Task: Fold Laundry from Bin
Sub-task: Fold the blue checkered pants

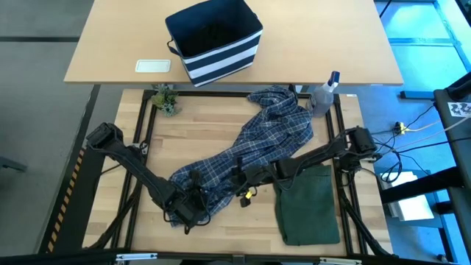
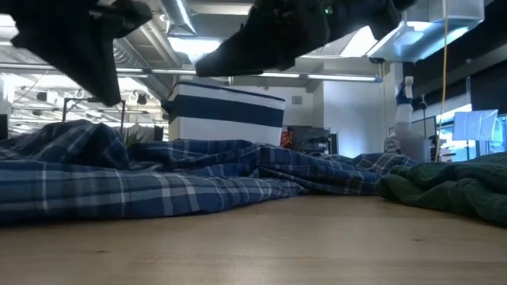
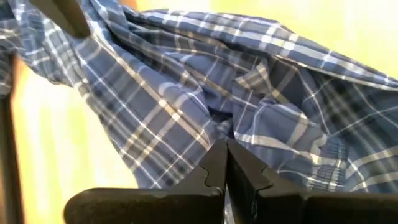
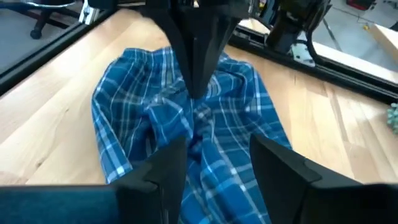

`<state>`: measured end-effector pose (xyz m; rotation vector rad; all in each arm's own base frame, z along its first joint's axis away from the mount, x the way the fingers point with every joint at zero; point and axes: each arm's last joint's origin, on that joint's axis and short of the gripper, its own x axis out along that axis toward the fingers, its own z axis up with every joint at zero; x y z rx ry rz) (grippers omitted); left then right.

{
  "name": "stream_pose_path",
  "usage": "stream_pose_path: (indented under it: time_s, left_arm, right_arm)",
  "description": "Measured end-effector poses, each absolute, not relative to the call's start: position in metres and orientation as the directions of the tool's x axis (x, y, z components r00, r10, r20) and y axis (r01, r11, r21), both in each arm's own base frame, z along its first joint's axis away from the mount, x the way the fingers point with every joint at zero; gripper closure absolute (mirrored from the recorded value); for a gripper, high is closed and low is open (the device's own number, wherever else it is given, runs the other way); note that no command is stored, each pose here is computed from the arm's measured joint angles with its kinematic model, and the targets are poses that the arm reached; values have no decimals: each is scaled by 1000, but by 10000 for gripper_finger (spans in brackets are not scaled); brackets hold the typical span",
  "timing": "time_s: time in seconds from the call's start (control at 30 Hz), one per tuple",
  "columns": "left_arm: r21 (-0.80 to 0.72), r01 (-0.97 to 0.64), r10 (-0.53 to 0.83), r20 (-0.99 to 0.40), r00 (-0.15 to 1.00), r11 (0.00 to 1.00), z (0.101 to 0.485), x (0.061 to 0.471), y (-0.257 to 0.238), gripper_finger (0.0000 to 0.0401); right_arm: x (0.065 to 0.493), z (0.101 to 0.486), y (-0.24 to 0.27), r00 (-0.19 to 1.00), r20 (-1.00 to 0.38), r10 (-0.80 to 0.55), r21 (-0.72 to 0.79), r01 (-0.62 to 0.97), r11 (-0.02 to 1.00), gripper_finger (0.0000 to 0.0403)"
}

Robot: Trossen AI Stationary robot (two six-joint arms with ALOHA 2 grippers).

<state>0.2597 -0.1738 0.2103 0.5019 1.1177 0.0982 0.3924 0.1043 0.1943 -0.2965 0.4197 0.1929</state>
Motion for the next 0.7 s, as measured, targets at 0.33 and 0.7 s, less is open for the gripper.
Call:
stream_pose_path:
  time_s: [0.33,0.7]
  left_arm:
    - [481,146,383,-819,426,865,228,251,-178,401]
    - [516,-24,466,-751,468,856,245,209,-187,401]
  right_arm:
    - [404,180,109,890,-426,161,-287,-302,909,226]
    - [449,163,144,849,-515,114,-464,-388,796,226]
